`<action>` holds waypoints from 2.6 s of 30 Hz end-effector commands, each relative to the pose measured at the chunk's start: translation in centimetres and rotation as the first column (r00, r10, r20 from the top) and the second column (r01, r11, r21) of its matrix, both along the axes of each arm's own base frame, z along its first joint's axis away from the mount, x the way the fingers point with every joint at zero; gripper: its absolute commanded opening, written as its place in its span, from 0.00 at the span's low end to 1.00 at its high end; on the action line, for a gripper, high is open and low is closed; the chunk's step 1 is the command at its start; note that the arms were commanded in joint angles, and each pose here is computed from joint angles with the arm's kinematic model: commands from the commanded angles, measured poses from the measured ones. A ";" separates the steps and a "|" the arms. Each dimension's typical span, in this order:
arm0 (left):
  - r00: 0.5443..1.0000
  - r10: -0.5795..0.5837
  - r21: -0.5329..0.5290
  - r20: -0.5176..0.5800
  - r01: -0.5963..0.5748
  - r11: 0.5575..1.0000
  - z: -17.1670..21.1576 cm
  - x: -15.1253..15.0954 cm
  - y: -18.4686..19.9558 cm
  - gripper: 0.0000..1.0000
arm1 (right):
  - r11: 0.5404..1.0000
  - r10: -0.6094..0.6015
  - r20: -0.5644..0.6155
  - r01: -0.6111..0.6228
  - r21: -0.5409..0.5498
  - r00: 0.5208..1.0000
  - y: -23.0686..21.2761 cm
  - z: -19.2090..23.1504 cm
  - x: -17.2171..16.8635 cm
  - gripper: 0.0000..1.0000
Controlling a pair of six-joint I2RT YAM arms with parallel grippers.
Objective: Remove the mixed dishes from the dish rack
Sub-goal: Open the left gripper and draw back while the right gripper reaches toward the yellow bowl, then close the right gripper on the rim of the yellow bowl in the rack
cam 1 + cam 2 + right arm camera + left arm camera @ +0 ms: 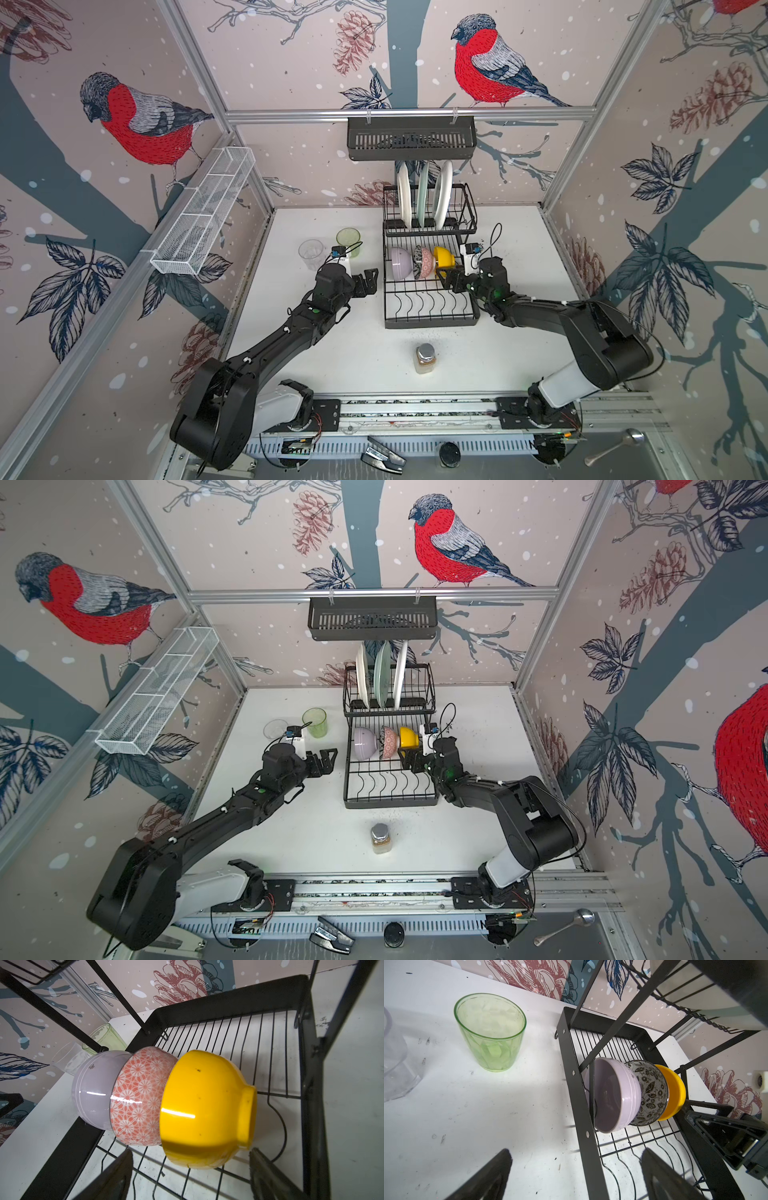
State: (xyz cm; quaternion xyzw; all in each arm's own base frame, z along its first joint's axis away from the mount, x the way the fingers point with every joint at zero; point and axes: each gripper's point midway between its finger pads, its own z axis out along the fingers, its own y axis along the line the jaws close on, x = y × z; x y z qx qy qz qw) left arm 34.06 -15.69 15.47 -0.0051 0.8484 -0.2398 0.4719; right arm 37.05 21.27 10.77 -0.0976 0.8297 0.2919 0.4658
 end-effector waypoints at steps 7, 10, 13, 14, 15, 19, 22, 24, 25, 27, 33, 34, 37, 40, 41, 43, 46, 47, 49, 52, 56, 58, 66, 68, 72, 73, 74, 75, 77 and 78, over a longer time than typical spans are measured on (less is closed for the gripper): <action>0.998 -0.013 -0.025 0.054 0.015 1.000 1.5 0.3 -0.4 0.97 | 0.999 -0.035 0.000 0.035 -0.036 0.999 -0.3 -0.4 0.7 0.89; 0.998 -0.019 -0.027 0.053 0.020 0.999 1.5 0.2 -0.5 0.97 | 0.998 -0.044 -0.007 0.044 -0.048 0.999 -0.3 -0.6 1.0 0.89; 0.998 -0.022 -0.032 0.053 0.023 0.999 1.6 0.2 -0.6 0.97 | 0.998 -0.032 -0.018 0.031 -0.049 0.999 0.0 -0.9 1.1 0.89; 0.998 -0.022 -0.031 0.051 0.024 0.999 1.6 0.2 -0.6 0.97 | 0.998 -0.032 -0.025 0.031 -0.050 0.999 0.1 -1.0 1.2 0.88; 0.998 -0.022 -0.033 0.053 0.024 0.999 1.7 0.2 -0.6 0.97 | 0.998 -0.031 -0.028 0.029 -0.053 0.999 0.2 -1.1 1.3 0.88; 0.998 -0.025 -0.033 0.052 0.026 0.999 1.8 0.1 -0.7 0.97 | 0.998 -0.027 -0.031 0.025 -0.054 0.999 0.4 -1.2 1.6 0.86; 0.998 -0.024 -0.031 0.054 0.026 0.999 1.9 0.0 -0.7 0.97 | 0.998 -0.022 -0.042 0.019 -0.066 0.999 0.7 -1.5 1.7 0.84; 0.998 -0.020 -0.024 0.057 0.022 0.999 1.9 0.0 -0.6 0.97 | 0.997 -0.023 -0.043 0.020 -0.077 0.999 0.9 -1.8 1.7 0.83; 0.998 -0.020 -0.021 0.062 0.022 1.000 2.1 -0.1 -0.6 0.97 | 0.996 -0.025 -0.041 0.021 -0.082 0.999 1.0 -1.9 1.8 0.83; 0.997 -0.018 -0.022 0.069 0.020 1.000 2.3 -0.1 -0.6 0.97 | 0.996 -0.030 -0.042 0.026 -0.089 0.999 1.0 -2.0 1.8 0.81; 0.998 -0.019 -0.021 0.067 0.021 1.000 2.2 -0.2 -0.6 0.97 | 0.994 -0.041 -0.029 0.038 -0.098 0.999 1.1 -1.9 1.7 0.74; 0.998 -0.022 -0.021 0.066 0.023 1.000 2.1 -0.2 -0.7 0.97 | 0.993 -0.050 -0.026 0.047 -0.104 0.998 1.0 -1.9 1.8 0.74; 0.998 -0.028 -0.023 0.061 0.029 0.999 2.0 -0.2 -0.8 0.97 | 0.993 -0.057 -0.016 0.055 -0.109 0.998 0.8 -1.9 1.8 0.71; 0.998 -0.028 -0.026 0.060 0.030 0.999 2.0 -0.1 -0.9 0.97 | 0.991 -0.073 -0.016 0.071 -0.114 0.997 0.6 -1.9 1.9 0.67; 0.998 -0.027 -0.026 0.061 0.029 0.999 2.0 -0.1 -0.8 0.97 | 0.990 -0.078 -0.020 0.075 -0.119 0.997 0.5 -2.0 2.0 0.65; 0.998 -0.027 -0.026 0.061 0.028 0.999 2.0 -0.1 -0.8 0.97 | 0.990 -0.079 -0.022 0.076 -0.121 0.997 0.6 -1.9 2.1 0.63; 0.998 -0.027 -0.026 0.064 0.028 0.999 2.1 -0.2 -0.8 0.97 | 0.988 -0.087 -0.010 0.085 -0.125 0.996 0.4 -1.6 2.0 0.62; 0.998 -0.029 -0.025 0.061 0.030 0.999 2.0 -0.2 -0.9 0.97 | 0.987 -0.093 -0.005 0.091 -0.131 0.996 0.4 -1.5 2.0 0.61; 0.998 -0.028 -0.022 0.060 0.029 0.999 1.9 -0.1 -0.8 0.97 | 0.985 -0.102 0.002 0.101 -0.141 0.995 0.2 -1.4 2.1 0.56; 0.998 -0.038 -0.025 0.056 0.040 0.999 1.8 -0.2 -1.1 0.97 | 0.981 -0.109 0.011 0.110 -0.158 0.994 0.2 -1.2 2.1 0.55; 0.997 -0.045 -0.029 0.056 0.046 0.999 1.8 -0.2 -1.2 0.97 | 0.975 -0.112 0.041 0.118 -0.191 0.993 0.5 -0.8 1.9 0.55; 0.997 -0.044 -0.028 0.057 0.046 0.999 1.8 -0.2 -1.2 0.97 | 0.968 -0.125 0.057 0.135 -0.213 0.990 0.4 -0.5 1.9 0.55; 0.998 -0.040 -0.031 0.055 0.042 0.999 1.7 -0.2 -1.1 0.97 | 0.963 -0.141 0.077 0.154 -0.220 0.987 0.1 0.5 1.7 0.55; 0.998 -0.042 -0.029 0.054 0.044 0.999 1.7 -0.2 -1.2 0.97 | 0.966 -0.140 0.079 0.154 -0.206 0.987 0.2 0.9 1.6 0.54; 0.997 -0.045 -0.032 0.056 0.047 0.998 1.7 -0.2 -1.2 0.97 | 0.971 -0.136 0.069 0.147 -0.187 0.988 0.3 1.2 1.2 0.54; 0.997 -0.047 -0.032 0.056 0.048 0.998 1.8 -0.2 -1.3 0.97 | 0.973 -0.133 0.065 0.143 -0.184 0.989 0.3 1.2 1.0 0.53; 0.997 -0.046 -0.032 0.057 0.048 0.998 1.8 -0.2 -1.3 0.97 | 0.974 -0.132 0.066 0.142 -0.177 0.989 0.3 1.3 0.8 0.53; 0.997 -0.049 -0.032 0.055 0.050 0.998 1.7 -0.2 -1.3 0.97 | 0.974 -0.136 0.065 0.146 -0.173 0.989 0.2 1.4 0.7 0.53; 0.998 -0.047 -0.035 0.052 0.049 0.998 1.6 -0.2 -1.3 0.97 | 0.975 -0.141 0.066 0.150 -0.162 0.988 0.0 1.7 0.4 0.53; 0.998 -0.046 -0.035 0.052 0.048 0.998 1.6 -0.2 -1.3 0.97 | 0.976 -0.141 0.066 0.150 -0.157 0.988 -0.1 1.8 0.2 0.53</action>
